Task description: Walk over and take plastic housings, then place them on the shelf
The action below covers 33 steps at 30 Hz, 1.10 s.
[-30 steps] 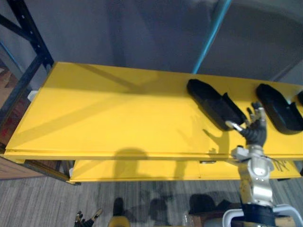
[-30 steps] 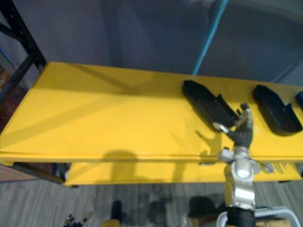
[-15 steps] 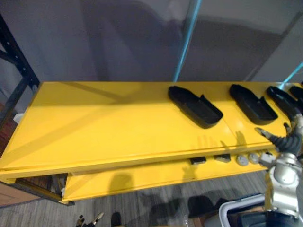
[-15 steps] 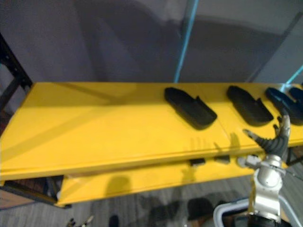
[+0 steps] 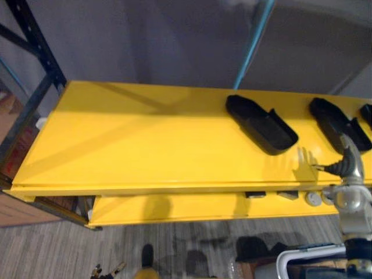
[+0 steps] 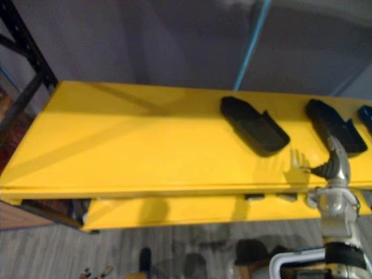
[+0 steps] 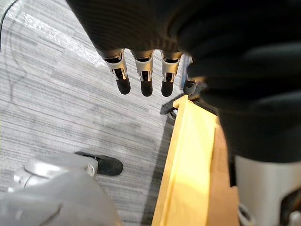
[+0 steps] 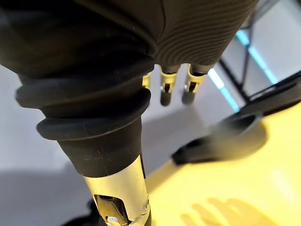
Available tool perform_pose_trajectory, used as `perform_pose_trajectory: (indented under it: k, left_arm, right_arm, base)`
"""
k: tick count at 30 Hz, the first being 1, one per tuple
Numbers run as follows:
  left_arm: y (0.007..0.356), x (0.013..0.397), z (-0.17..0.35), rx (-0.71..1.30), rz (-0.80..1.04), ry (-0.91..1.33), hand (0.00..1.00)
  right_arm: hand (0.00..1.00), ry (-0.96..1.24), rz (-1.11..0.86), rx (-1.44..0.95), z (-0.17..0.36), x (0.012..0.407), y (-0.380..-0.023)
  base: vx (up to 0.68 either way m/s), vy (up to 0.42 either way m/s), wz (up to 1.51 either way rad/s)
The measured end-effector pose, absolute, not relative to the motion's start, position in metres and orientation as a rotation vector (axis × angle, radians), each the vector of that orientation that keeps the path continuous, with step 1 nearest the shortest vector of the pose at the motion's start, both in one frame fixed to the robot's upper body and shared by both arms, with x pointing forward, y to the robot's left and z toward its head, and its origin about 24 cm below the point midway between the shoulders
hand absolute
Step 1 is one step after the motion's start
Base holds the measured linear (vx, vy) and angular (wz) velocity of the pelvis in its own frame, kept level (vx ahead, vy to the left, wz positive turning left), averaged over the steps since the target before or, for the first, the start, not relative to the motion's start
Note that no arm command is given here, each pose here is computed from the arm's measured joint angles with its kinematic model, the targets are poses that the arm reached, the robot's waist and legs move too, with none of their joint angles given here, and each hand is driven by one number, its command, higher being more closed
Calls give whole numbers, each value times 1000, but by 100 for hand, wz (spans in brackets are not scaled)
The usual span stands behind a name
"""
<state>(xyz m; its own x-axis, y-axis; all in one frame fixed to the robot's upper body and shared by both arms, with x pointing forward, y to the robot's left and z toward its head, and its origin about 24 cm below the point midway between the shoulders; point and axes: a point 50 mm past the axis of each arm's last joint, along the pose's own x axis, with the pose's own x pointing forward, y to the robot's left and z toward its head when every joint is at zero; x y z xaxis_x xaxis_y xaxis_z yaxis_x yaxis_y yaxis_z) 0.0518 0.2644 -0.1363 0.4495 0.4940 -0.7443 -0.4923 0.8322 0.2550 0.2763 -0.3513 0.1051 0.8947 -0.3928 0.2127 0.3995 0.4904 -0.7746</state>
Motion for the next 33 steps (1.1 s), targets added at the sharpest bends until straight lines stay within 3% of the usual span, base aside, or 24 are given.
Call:
perform_pose_trajectory:
  k: [12,29,32,33]
  left_arm:
    - [257,54,-138,-2,559,921,0]
    - [250,53,-140,-9,523,928,0]
    - [249,61,-137,-3,499,883,0]
    - [248,86,-132,-17,487,815,0]
  right_arm:
    - [0,-48,-327,-1091,114,295,-341]
    - [0,-7,-333,-1142,111,281,-356]
    - [0,-102,-331,-1159,133,291,-350]
    - [0,-161,-362,-1223,153,292,-354]
  base:
    - [-11,56,4]
    - [-23,-35,-5]
    - [-140,138,-28]
    - [-352,141,-8]
